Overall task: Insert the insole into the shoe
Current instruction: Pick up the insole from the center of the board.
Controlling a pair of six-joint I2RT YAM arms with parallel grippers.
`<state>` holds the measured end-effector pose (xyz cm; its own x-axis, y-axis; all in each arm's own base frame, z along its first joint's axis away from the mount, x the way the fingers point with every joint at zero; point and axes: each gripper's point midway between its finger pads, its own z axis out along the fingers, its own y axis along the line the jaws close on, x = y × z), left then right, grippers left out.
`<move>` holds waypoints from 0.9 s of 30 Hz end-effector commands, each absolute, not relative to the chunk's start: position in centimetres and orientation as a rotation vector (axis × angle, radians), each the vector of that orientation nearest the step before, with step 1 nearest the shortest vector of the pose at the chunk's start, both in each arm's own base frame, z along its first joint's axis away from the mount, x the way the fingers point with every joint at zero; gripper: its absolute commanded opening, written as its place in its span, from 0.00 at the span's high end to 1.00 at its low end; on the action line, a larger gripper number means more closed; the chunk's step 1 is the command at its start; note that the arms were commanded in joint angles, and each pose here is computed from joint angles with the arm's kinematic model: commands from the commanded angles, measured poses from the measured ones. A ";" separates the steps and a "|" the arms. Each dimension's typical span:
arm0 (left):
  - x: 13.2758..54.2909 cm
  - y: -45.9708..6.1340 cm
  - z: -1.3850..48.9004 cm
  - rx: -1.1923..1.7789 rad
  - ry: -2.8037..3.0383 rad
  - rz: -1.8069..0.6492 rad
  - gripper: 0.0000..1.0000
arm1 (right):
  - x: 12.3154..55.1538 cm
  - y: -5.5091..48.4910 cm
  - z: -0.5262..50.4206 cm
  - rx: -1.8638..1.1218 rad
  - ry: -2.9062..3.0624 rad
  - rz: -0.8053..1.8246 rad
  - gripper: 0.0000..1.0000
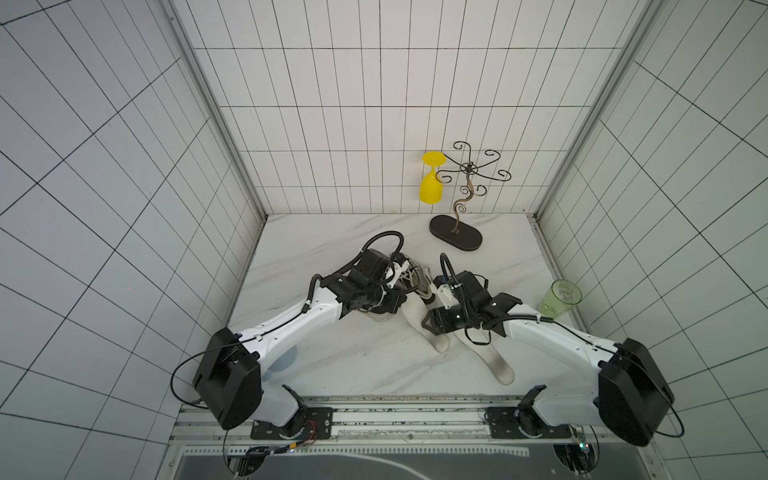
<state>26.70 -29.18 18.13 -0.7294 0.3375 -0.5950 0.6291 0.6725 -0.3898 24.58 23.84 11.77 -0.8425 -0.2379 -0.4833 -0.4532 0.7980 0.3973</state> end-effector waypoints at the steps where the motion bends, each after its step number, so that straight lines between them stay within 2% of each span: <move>1: 25.5 -28.9 19.6 0.932 2.344 -0.864 1.00 | 26.3 24.2 16.2 -0.624 2.419 0.713 0.31; 5: 25.6 -28.9 19.9 0.973 2.343 -0.882 1.00 | 25.9 25.4 17.5 -0.704 2.349 0.806 0.31; 12: 25.5 -29.0 20.8 0.935 2.294 -0.979 1.00 | 24.3 26.3 16.0 -0.764 2.362 0.930 0.39; 14: 25.5 -28.9 21.0 0.935 2.284 -0.990 1.00 | 24.0 26.6 16.0 -0.759 2.356 0.970 0.49; 17: 26.0 -28.4 20.8 0.900 2.299 -0.968 1.00 | 23.7 27.9 17.0 -0.772 2.308 1.085 0.71; 20: 26.9 -27.9 21.0 0.819 2.288 -0.981 1.00 | 23.2 28.7 17.2 -0.780 2.312 1.177 0.82; 24: 27.1 -28.0 22.0 0.778 2.243 -1.043 1.00 | 22.9 29.0 16.4 -0.794 2.336 1.212 0.84; 27: 26.7 -28.2 22.3 0.793 2.230 -1.080 1.00 | 22.8 29.1 16.3 -0.805 2.328 1.224 0.71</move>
